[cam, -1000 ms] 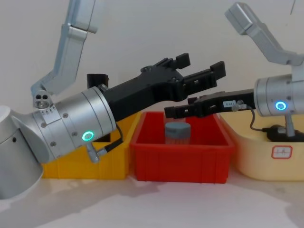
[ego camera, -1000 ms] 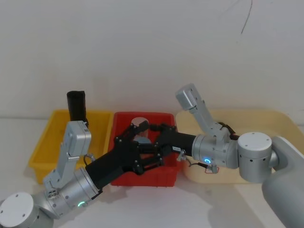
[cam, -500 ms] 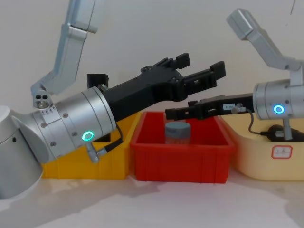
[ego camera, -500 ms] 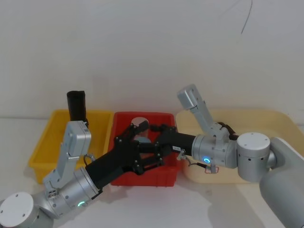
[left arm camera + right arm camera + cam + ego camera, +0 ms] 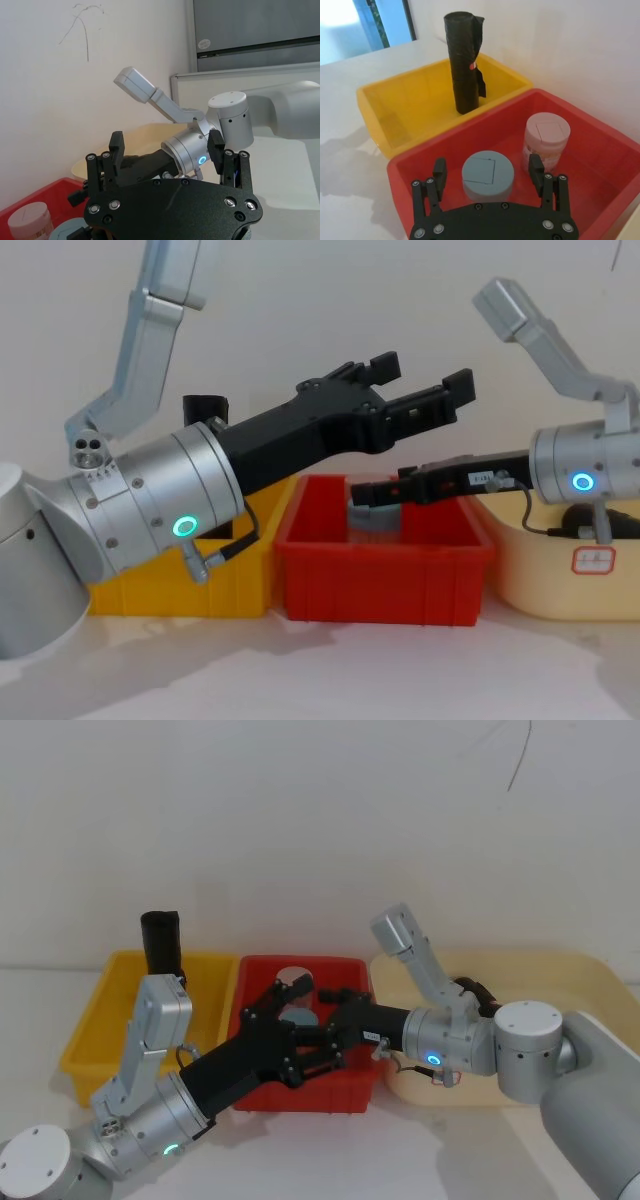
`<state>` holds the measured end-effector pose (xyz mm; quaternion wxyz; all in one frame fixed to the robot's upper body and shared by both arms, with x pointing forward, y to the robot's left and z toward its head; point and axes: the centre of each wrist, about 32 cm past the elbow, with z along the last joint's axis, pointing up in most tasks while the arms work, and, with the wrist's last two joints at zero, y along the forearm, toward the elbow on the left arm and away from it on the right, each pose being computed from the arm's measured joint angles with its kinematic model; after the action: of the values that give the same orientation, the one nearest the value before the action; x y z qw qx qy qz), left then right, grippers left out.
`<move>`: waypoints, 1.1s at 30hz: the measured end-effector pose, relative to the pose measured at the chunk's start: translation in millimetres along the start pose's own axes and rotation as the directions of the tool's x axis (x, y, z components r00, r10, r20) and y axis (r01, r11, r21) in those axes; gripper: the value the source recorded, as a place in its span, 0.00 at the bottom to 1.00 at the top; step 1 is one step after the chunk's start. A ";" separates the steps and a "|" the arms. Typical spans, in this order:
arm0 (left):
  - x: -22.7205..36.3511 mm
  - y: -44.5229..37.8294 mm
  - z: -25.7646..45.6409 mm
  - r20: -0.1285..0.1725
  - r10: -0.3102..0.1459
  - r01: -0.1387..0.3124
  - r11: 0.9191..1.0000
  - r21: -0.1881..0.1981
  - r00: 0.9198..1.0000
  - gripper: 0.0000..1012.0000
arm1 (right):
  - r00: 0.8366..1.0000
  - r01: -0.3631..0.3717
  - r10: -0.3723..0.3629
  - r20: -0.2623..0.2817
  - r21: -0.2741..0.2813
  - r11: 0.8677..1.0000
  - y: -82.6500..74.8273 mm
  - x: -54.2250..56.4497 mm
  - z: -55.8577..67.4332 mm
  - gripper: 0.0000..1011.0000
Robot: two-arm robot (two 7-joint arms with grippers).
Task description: Pick up the garbage bag with the one hand and transfer it to the other hand.
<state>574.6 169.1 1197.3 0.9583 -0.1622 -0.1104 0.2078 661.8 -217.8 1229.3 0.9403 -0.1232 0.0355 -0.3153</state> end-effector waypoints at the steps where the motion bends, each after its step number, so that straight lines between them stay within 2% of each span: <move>1: 0.0 0.0 0.0 0.000 0.000 0.000 1.000 0.000 1.000 0.99 | 1.000 0.002 -0.002 -0.002 -0.004 1.000 0.5 0.9 -0.9 0.99; 26: 0.0 0.0 0.0 0.000 0.000 0.000 1.000 0.000 1.000 0.99 | 1.000 0.017 -0.017 -0.007 -0.052 0.999 7.6 6.8 -8.6 0.99; 31: 0.0 0.0 0.0 0.000 0.000 0.000 1.000 0.000 1.000 0.99 | 1.000 0.020 -0.020 -0.012 -0.065 0.998 8.1 6.9 -8.5 0.90; 33: 0.0 0.0 0.0 0.000 0.000 0.000 1.000 0.000 1.000 0.99 | 1.000 0.021 -0.022 -0.013 -0.068 0.997 8.3 6.8 -8.4 0.83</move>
<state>574.6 169.0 1197.3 0.9583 -0.1623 -0.1104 0.2078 670.8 -217.3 1219.1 0.9319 -0.1530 0.0515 -0.3248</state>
